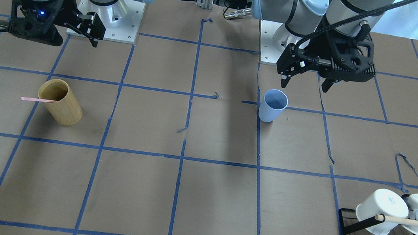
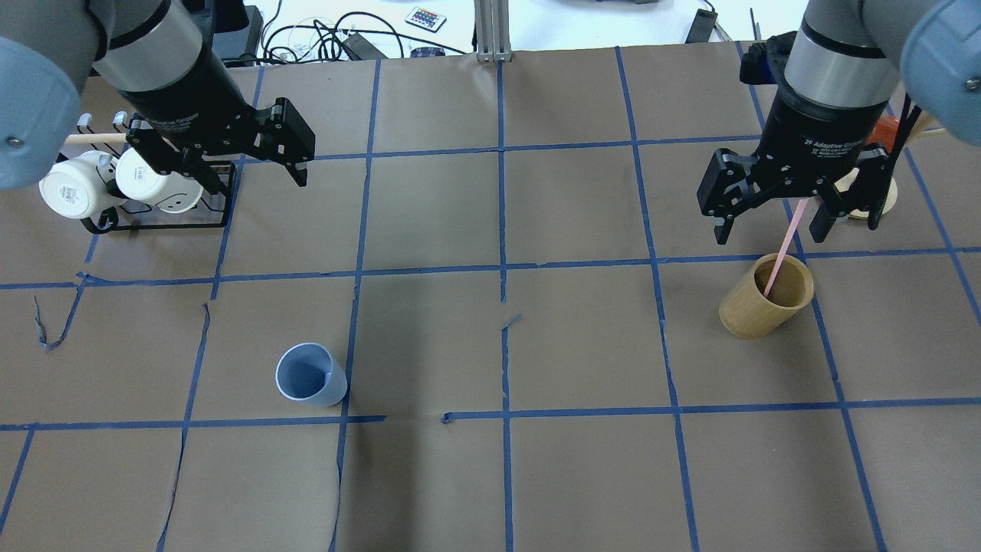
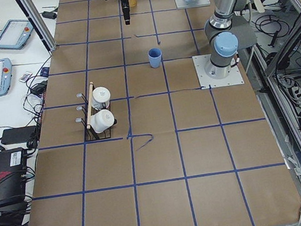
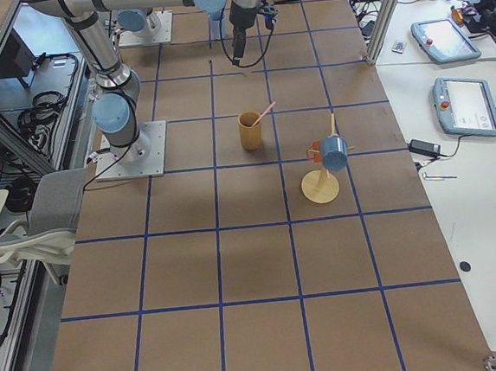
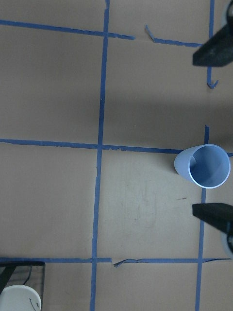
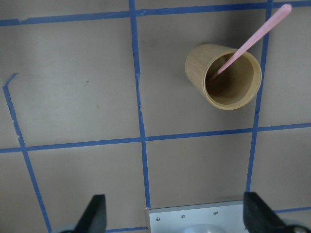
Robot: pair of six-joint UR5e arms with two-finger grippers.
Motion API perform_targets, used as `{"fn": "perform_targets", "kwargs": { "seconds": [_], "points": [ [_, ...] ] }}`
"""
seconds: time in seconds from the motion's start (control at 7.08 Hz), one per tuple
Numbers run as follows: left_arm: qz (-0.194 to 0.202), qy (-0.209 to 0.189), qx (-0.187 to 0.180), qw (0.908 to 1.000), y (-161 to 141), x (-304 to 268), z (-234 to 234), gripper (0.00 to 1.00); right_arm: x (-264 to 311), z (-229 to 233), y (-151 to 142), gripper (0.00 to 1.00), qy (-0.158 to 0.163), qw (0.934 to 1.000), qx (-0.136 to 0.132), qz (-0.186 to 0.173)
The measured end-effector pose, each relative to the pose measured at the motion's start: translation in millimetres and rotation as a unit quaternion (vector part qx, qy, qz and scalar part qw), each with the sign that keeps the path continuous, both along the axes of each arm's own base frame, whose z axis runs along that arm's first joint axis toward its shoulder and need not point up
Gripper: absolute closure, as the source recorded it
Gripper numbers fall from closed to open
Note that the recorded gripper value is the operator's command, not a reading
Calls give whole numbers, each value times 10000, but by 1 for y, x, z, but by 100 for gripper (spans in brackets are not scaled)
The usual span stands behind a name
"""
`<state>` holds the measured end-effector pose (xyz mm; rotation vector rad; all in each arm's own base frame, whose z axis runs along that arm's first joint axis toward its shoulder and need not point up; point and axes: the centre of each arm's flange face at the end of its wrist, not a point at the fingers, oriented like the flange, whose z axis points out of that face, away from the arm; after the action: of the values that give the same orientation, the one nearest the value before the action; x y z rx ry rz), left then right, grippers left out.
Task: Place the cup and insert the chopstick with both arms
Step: 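Lower left gripper onto the light-blue cup while right gripper descends to chopstick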
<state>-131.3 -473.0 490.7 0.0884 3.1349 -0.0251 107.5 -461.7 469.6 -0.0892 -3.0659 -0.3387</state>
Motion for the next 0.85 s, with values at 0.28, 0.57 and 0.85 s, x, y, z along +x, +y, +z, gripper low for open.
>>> {"fn": "perform_targets", "kwargs": {
  "seconds": [0.28, 0.57, 0.85],
  "points": [
    [-639, -26, 164, 9978, 24, 10, -17, 0, 0, 0, 0, 0, 5, 10000, -17, 1],
    [-1020, 32, 496, 9935, 49, 20, -59, 0, -3, 2, -6, 0, 20, 9998, -184, -42],
    [-740, 178, 714, 9945, 54, 61, -106, 2, -7, 13, -22, 2, 64, 9964, -849, -39]
  ]
}}
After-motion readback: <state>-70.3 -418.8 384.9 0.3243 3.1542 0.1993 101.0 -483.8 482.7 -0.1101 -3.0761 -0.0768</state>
